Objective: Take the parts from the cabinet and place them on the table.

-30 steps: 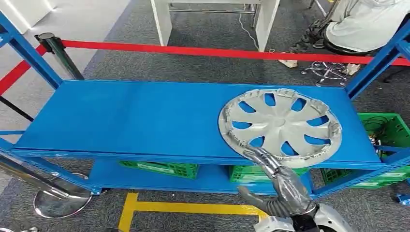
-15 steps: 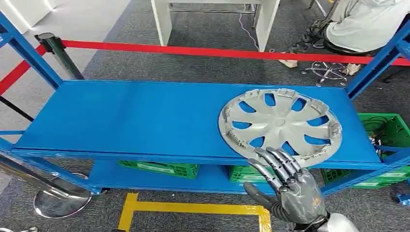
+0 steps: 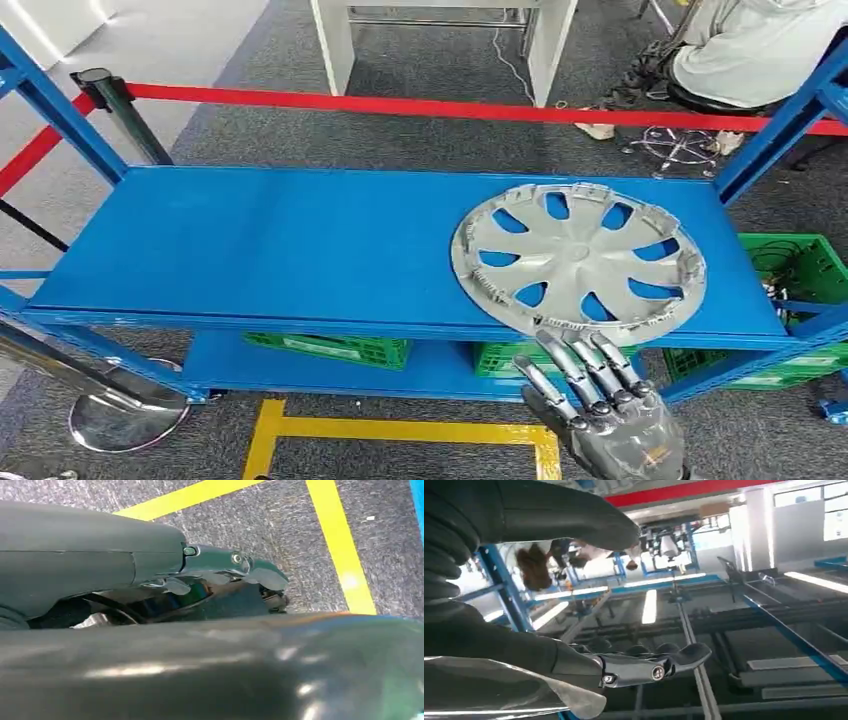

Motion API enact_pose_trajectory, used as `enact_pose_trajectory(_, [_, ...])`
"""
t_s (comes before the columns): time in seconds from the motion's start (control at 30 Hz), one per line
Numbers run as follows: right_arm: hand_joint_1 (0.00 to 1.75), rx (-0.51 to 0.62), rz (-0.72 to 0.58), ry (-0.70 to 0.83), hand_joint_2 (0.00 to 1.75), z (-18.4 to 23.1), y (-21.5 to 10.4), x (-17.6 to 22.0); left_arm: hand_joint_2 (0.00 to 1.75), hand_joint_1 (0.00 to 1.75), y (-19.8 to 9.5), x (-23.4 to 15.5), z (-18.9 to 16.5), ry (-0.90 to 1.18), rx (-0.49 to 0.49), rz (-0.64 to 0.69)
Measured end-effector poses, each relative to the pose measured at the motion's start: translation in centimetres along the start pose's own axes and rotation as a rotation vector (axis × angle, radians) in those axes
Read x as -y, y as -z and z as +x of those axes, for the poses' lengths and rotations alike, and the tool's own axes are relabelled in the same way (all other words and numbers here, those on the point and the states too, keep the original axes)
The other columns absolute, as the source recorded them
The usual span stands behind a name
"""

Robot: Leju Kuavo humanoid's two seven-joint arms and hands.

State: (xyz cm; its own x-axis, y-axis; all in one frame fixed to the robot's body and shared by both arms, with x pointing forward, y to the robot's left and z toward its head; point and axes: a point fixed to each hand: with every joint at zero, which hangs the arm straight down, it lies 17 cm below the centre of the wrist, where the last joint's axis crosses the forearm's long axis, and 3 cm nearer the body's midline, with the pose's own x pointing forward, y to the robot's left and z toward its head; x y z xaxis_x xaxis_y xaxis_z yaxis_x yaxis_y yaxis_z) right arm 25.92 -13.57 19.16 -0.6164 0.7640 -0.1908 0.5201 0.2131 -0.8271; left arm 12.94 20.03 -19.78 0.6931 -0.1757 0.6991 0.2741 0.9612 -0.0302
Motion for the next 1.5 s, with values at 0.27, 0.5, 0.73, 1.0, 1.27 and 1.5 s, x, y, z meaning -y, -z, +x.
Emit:
enact_pose_trajectory(0.27, [0.00, -0.106, 0.077, -0.014, 1.75, -2.1, -2.6, -1.5, 0.00, 0.00, -2.7, -3.7, -6.1, -0.206, -0.314, 0.220])
enact_pose_trajectory(0.5, [0.00, -0.085, 0.111, -0.015, 1.75, -1.8, -3.7, -2.2, 0.00, 0.00, -5.8, -3.1, -7.9, -0.264, -0.382, 0.214])
enact_pose_trajectory(0.73, [0.00, -0.072, 0.120, -0.012, 1.75, -1.5, -3.9, -2.4, 0.00, 0.00, -6.1, -2.8, -7.6, -0.282, -0.392, 0.198])
enact_pose_trajectory(1.0, [0.00, -0.019, 0.117, -0.005, 1.75, -1.3, -2.8, -2.8, 0.00, 0.00, -4.6, -1.9, -6.9, -0.307, -0.397, 0.178])
enact_pose_trajectory(1.27, [0.00, 0.001, 0.121, -0.012, 1.75, -1.6, -1.8, -3.1, 0.00, 0.00, -4.4, -3.5, -6.7, -0.272, -0.379, 0.257])
enact_pose_trajectory(1.5, [0.00, 0.003, 0.109, -0.014, 1.75, -1.9, -0.6, -3.0, 0.00, 0.00, -5.0, -5.2, -8.4, -0.219, -0.422, 0.283])
